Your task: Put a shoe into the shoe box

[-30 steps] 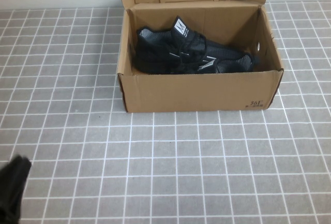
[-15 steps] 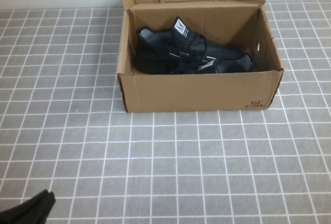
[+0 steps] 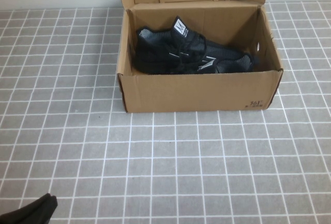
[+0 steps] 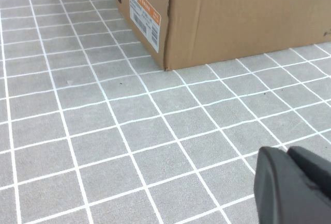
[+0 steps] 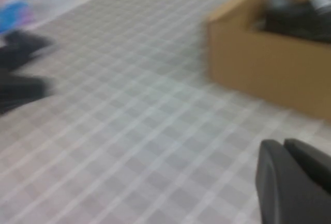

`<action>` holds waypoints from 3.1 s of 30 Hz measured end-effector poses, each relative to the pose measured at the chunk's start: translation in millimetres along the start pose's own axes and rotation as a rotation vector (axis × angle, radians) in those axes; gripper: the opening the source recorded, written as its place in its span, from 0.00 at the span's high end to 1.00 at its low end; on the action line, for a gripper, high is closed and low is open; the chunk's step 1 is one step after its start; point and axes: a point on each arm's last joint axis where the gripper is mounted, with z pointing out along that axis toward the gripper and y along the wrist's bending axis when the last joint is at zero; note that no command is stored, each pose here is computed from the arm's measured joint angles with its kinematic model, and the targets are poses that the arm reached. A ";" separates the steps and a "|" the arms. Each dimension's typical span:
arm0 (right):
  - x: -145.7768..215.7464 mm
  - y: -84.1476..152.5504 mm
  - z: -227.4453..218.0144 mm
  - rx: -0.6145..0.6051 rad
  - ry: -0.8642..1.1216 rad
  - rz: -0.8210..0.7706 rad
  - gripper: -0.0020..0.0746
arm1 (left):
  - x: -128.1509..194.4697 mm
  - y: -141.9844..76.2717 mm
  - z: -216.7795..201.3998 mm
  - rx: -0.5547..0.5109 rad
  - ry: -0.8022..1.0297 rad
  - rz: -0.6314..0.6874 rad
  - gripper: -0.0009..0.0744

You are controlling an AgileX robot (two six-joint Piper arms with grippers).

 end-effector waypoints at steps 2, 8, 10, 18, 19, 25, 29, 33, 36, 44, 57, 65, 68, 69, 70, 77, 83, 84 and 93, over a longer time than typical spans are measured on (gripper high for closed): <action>6.2 -10.5 3.8 0.095 -0.050 -0.008 0.99 | 0.0 0.0 0.0 0.000 0.000 0.000 0.99; 37.0 -47.7 5.3 0.456 -0.233 0.047 0.99 | 0.4 -0.2 0.0 0.002 0.004 0.001 0.99; 49.3 -54.5 1.9 0.544 -0.261 0.056 0.99 | 0.4 -0.2 0.0 0.002 0.005 0.001 0.99; 68.6 -54.7 -7.2 0.616 -0.346 -0.022 0.99 | 0.6 -0.2 0.0 0.003 0.006 0.001 0.99; 68.6 -54.7 -7.2 0.616 -0.346 -0.025 0.99 | 0.6 -0.2 0.0 0.003 0.006 0.002 0.99; 68.6 -54.6 -7.1 0.615 -0.346 -0.024 0.99 | 0.6 -0.2 0.0 0.003 0.006 0.002 0.99; 68.6 -54.6 -7.1 0.614 -0.348 -0.020 0.99 | 1.3 -0.5 0.0 0.006 0.015 0.002 0.99; 68.5 -54.6 -7.1 0.613 -0.349 -0.016 0.99 | 1.6 -0.6 0.0 0.007 0.017 0.002 0.99; 68.9 -54.5 -6.9 0.611 -0.345 -0.013 0.99 | 1.6 -0.6 0.0 0.007 0.017 0.002 0.99; 80.4 -59.0 -4.5 0.635 -0.276 0.030 0.99 | 2.0 -0.8 0.0 0.009 0.021 0.002 0.99; 103.9 -64.4 0.5 0.658 -0.096 0.010 0.99 | 2.1 -0.9 0.0 0.009 0.023 0.002 0.99; 107.0 -62.9 1.9 0.636 -0.078 0.072 0.99 | 2.1 -0.9 0.0 0.009 0.023 0.002 0.99; 107.1 -62.9 1.9 0.635 -0.078 0.073 0.99 | 2.1 -0.9 0.0 0.009 0.023 0.002 0.99; 107.1 -62.9 1.9 0.635 -0.078 0.073 0.99 | 2.1 -0.9 0.0 0.009 0.023 0.002 0.99; 107.1 -62.9 1.9 0.635 -0.078 0.073 0.99 | 2.1 -0.9 0.0 0.009 0.023 0.002 0.99; 107.1 -62.8 1.9 0.634 -0.079 0.076 0.99 | 2.1 -0.9 0.0 0.009 0.023 0.002 0.99; 107.1 -62.8 1.9 0.634 -0.079 0.076 0.99 | 2.1 -0.9 0.0 0.009 0.023 0.002 0.99; 107.1 -62.8 1.9 0.634 -0.079 0.076 0.99 | 2.1 -0.8 0.0 0.009 0.023 0.007 0.99; 107.3 -62.8 2.0 0.634 -0.076 0.077 0.99 | -13.2 11.4 -11.0 -0.167 -0.187 0.083 0.99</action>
